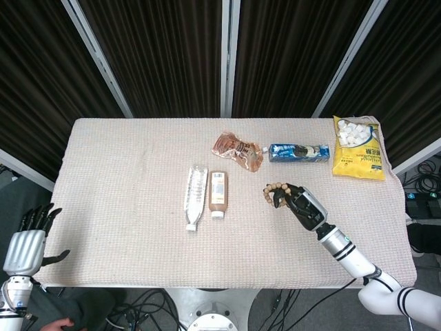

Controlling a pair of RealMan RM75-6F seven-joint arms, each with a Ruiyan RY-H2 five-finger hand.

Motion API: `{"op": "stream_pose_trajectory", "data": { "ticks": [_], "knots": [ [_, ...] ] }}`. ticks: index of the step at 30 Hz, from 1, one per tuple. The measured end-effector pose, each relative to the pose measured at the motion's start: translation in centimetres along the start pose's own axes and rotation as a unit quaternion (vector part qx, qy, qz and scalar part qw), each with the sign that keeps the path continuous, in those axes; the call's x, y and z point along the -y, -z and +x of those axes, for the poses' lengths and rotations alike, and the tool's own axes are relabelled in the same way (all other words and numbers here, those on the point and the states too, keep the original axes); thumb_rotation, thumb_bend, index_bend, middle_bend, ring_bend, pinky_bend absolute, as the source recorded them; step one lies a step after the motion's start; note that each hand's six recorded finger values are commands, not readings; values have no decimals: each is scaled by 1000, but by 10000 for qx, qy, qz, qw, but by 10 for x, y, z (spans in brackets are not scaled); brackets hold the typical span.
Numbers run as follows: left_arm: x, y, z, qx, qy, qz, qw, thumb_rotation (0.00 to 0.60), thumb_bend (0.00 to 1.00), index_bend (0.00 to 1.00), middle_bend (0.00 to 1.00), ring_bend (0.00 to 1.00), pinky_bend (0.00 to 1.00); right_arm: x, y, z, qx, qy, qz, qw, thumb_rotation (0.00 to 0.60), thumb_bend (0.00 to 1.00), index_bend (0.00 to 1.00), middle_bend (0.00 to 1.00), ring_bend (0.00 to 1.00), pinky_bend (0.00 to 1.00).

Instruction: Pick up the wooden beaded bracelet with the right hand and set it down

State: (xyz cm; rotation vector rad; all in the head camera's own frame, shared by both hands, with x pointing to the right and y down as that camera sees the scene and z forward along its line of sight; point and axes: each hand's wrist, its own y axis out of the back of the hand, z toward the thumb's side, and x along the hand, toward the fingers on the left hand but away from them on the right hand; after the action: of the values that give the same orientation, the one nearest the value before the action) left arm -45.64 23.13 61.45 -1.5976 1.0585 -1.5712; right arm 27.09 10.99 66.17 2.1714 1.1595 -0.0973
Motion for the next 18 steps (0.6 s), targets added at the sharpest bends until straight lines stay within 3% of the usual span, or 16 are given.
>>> {"op": "stream_pose_trajectory", "data": {
  "ticks": [3, 6, 11, 13, 15, 18],
  "knots": [
    [0, 0, 0, -9, -1, -7, 10000, 600, 0, 140, 60, 0, 0, 2, -1, -1, -32, -62, -10, 10000, 589, 1000, 491, 580, 210, 0],
    [0, 1, -1, -17, -2, -12, 10000, 600, 0, 140, 60, 0, 0, 4, -1, -1, -29, -125, -9, 9999, 592, 1000, 469, 577, 200, 0],
    [0, 2, -2, -27, -15, -24, 10000, 600, 0, 140, 60, 0, 0, 3, 1, -2, -2, -139, 90, 9999, 474, 977, 359, 554, 176, 0],
    [0, 2, -1, -24, -17, -21, 10000, 600, 0, 140, 60, 0, 0, 2, 3, -1, 38, -127, 179, 9998, 454, 840, 313, 543, 165, 0],
    [0, 1, -1, -16, -16, -16, 10000, 600, 0, 140, 60, 0, 0, 2, 5, -1, 105, -139, 248, 9995, 434, 587, 261, 525, 148, 0],
    [-1, 1, -1, -6, -22, -12, 10000, 600, 0, 140, 60, 0, 0, 3, 7, 0, 180, -168, 334, 9991, 427, 433, 245, 518, 142, 0]
  ]
}}
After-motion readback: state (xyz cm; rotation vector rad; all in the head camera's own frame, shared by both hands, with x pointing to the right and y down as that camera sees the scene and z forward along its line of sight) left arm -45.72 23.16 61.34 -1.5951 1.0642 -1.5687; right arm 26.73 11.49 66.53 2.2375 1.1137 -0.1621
